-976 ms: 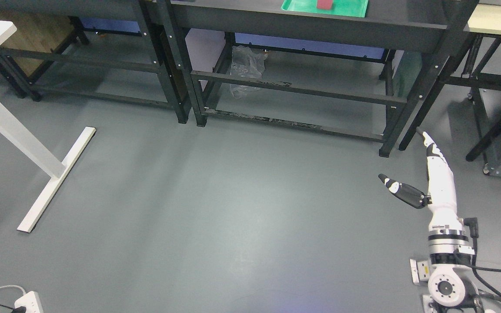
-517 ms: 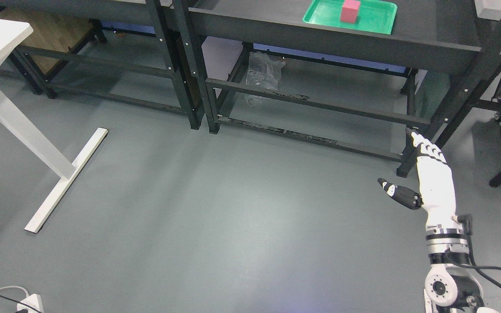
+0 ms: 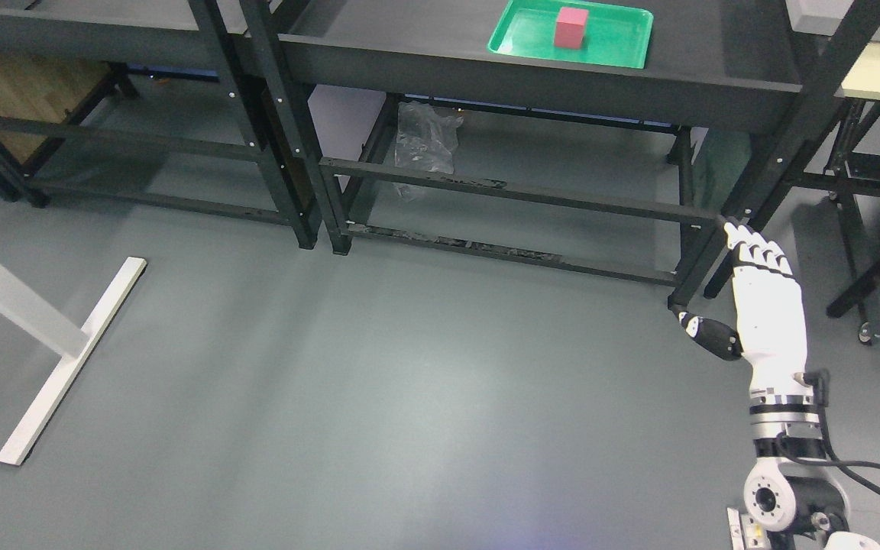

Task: Pick pink block from left shelf to tray
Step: 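Raise the right hand while driving toward the shelf with the green tray, then reach the right hand over the green tray toward the pink cube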

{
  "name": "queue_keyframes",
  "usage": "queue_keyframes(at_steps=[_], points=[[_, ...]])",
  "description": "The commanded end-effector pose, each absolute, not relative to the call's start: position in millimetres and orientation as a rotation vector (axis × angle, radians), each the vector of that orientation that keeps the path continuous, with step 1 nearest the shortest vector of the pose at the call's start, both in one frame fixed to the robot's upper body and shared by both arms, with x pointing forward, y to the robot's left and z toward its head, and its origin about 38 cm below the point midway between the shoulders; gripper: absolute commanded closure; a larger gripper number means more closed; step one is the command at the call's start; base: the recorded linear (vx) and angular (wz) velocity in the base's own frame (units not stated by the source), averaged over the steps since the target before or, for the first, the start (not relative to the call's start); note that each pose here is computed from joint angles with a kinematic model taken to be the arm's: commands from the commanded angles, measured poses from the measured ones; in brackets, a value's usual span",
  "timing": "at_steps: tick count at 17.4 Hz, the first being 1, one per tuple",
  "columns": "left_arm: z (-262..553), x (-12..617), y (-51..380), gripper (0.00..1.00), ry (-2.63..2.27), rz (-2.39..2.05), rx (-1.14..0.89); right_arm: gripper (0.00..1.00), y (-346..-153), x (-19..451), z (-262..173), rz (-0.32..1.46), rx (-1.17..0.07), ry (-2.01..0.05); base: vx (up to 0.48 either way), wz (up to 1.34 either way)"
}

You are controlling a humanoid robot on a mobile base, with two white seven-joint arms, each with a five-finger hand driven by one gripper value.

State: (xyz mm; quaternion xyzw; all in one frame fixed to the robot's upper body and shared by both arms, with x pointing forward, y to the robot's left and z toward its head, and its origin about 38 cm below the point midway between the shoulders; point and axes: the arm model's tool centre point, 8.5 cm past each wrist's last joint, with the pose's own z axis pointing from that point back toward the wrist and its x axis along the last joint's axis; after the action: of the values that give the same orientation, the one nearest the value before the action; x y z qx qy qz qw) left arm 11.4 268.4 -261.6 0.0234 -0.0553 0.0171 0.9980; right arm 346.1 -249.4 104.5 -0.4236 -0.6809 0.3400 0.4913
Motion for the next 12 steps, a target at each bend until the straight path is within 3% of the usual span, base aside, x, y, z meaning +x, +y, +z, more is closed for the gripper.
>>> queue_keyframes(at_steps=[1,12], points=[[-260.1,31.4,279.8,0.00,-0.150,0.029,0.064,0.06,-250.0,346.3,115.7,0.723,-1.126,-1.707,0.126,-0.26],[-260.1,31.4,279.8,0.00,-0.150,0.029,0.064,0.05,-247.1,349.8,112.7,0.735,-1.057,-1.688,0.176,-0.02]])
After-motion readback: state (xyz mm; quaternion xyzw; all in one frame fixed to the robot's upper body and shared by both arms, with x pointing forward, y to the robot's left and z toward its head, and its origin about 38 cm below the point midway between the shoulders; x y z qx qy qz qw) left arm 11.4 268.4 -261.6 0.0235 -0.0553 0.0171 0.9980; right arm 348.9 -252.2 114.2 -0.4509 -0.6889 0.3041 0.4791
